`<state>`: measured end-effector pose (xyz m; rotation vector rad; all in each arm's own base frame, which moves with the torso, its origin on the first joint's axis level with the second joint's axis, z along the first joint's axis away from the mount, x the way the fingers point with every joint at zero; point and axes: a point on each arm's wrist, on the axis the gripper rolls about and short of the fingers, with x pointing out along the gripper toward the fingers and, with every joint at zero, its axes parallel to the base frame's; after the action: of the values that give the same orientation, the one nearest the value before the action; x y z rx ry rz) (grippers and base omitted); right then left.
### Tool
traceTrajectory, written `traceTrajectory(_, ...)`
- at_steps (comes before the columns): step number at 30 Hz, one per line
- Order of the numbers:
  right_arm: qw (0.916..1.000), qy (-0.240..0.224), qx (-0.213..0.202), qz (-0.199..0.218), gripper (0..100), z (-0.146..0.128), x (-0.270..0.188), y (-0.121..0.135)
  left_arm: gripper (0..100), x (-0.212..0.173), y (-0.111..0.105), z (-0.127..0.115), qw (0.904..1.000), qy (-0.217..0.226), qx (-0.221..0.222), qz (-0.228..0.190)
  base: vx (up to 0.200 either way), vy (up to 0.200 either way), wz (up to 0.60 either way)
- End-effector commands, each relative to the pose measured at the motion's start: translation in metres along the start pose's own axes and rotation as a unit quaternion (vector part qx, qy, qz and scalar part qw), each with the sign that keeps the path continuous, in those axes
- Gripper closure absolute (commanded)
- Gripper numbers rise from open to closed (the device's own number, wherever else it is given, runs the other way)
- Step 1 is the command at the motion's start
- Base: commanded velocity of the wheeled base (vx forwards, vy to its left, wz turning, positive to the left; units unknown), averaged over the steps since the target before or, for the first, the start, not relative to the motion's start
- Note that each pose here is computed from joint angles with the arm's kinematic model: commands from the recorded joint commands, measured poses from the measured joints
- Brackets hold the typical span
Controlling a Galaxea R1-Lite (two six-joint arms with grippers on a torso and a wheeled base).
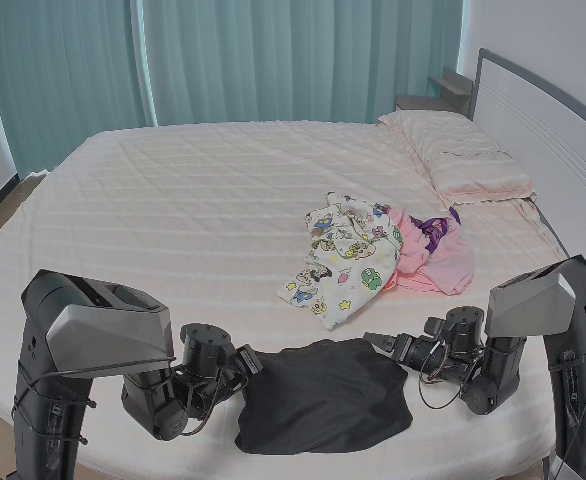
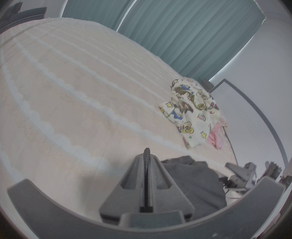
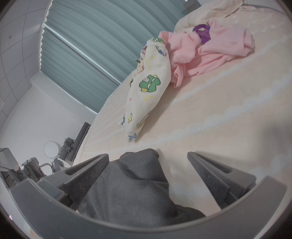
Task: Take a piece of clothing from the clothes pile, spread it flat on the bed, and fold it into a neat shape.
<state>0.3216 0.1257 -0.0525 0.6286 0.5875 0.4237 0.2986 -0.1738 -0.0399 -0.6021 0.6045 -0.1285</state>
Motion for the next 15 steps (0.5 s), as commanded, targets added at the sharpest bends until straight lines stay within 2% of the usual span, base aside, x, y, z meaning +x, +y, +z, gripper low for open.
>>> traceTrajectory(1,0.9996,0.026,0.001,-0.005,0,-0.013,0.019,-0.005,100,0.001,-0.002,0.002,0.9997,-0.019,-0.009,-0.015,0.0,0.0,0.0)
traceTrajectory(7,0.9987,0.045,0.001,0.024,0,-0.01,0.023,0.0,100,0.002,-0.001,0.003,0.9995,-0.024,-0.011,-0.017,0.0,0.0,0.0)
traceTrajectory(8,0.9984,0.049,0.002,0.027,100,-0.009,0.023,0.0,100,0.002,-0.001,0.003,0.9995,-0.024,-0.012,-0.017,0.0,0.0,0.0)
traceTrajectory(12,0.9974,0.054,0.006,0.046,100,-0.004,0.024,-0.001,100,0.002,0.002,0.002,0.9996,-0.023,-0.011,-0.014,0.0,0.0,0.0)
traceTrajectory(15,0.9958,0.058,0.039,0.059,100,0.003,0.022,0.002,100,0.003,0.003,0.002,0.9996,-0.022,-0.011,-0.012,0.0,0.0,0.0)
